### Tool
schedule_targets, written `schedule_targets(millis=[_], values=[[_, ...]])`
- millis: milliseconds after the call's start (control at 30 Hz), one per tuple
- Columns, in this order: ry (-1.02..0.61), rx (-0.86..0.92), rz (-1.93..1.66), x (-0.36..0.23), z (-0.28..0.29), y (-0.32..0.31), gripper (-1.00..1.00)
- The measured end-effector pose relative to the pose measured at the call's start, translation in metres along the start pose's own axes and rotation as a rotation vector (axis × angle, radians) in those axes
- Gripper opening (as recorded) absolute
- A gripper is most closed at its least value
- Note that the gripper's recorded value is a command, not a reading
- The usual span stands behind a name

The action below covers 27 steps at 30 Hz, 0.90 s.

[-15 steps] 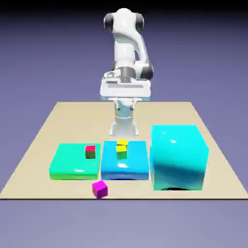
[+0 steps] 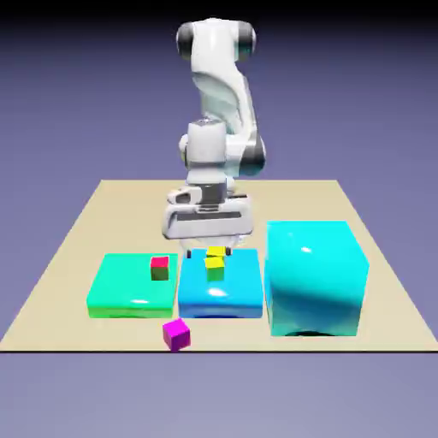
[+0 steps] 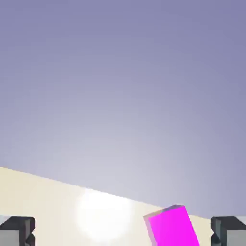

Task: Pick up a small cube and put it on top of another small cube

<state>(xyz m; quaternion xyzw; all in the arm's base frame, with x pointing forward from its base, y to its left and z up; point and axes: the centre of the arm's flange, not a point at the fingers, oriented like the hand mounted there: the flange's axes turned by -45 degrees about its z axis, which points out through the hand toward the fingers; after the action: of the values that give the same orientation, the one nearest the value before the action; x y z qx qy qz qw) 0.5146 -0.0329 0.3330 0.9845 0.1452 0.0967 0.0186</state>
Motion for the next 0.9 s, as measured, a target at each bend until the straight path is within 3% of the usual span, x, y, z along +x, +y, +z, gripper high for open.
schedule_targets(millis=[500,567,667,700,767,900], values=[[-0.551,0.036,-0.265,0.015,0.152,0.046,0.00],[-0.573,0.036,-0.275,0.015,0.158,0.047,0.00],[-0.573,0.036,-0.276,-0.012,0.214,0.048,0.00],[-0.573,0.036,-0.275,-0.015,0.219,0.048,-1.00],[-0.573,0.037,-0.275,-0.016,0.219,0.048,-1.00],[-0.573,0.039,-0.275,0.015,0.158,0.047,-1.00]])
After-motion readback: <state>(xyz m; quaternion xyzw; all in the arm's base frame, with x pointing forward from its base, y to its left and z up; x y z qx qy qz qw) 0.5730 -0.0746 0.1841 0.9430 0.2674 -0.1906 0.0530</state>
